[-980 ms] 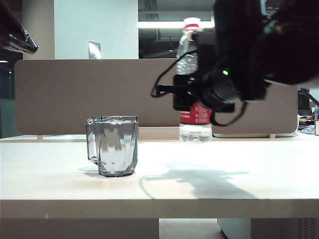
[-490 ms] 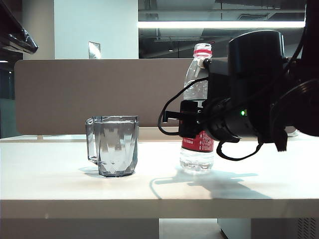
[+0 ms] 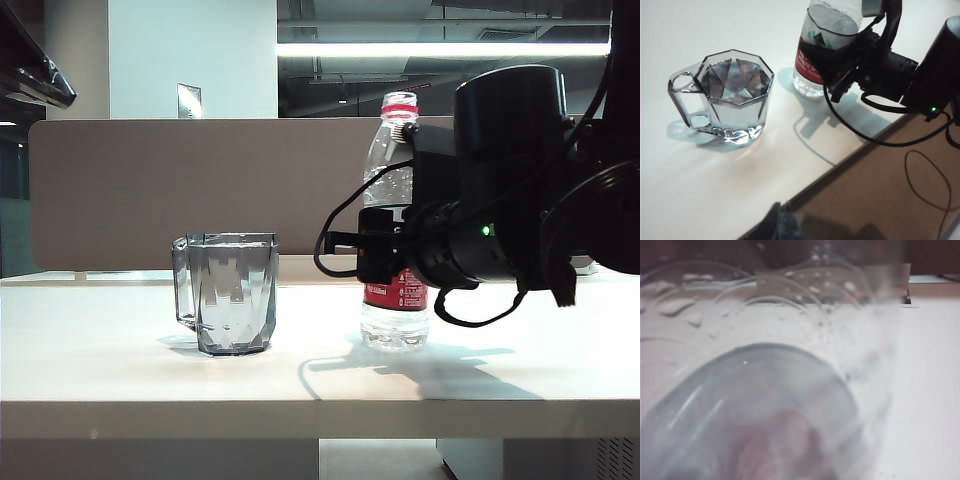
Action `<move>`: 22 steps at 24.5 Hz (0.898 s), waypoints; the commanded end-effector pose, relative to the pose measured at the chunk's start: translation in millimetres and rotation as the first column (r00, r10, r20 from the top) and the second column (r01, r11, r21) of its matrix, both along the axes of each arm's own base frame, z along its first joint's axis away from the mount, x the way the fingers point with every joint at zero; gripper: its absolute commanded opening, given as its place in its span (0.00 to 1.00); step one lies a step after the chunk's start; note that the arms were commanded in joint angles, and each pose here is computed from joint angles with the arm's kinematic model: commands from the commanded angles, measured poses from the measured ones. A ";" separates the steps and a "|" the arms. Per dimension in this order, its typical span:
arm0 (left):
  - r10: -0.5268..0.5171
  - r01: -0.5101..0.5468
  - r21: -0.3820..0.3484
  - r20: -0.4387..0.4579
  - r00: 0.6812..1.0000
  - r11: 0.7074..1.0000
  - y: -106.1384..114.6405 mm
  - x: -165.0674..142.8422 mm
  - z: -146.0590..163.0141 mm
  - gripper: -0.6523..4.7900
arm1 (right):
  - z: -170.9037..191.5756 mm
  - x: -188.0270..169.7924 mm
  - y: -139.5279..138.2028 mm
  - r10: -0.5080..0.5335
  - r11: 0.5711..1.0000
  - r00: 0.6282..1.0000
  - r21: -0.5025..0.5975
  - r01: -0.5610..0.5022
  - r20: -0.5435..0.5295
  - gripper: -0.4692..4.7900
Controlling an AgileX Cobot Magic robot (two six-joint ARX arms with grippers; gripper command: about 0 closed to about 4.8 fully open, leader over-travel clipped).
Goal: Pick up the mineral water bottle on the table and pour water into the mug until it's full.
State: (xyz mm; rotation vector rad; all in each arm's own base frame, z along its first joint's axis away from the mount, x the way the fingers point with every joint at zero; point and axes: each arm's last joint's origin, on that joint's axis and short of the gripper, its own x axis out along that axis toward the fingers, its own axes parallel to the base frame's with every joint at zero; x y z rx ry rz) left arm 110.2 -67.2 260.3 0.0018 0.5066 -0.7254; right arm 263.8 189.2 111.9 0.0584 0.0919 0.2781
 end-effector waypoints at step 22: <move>-0.001 0.001 -0.007 0.019 1.000 1.000 0.0 0.2 3.1 0.11 | 2.7 -28.3 -20.5 0.035 0.982 0.999 -0.188 -0.035 -0.004 0.87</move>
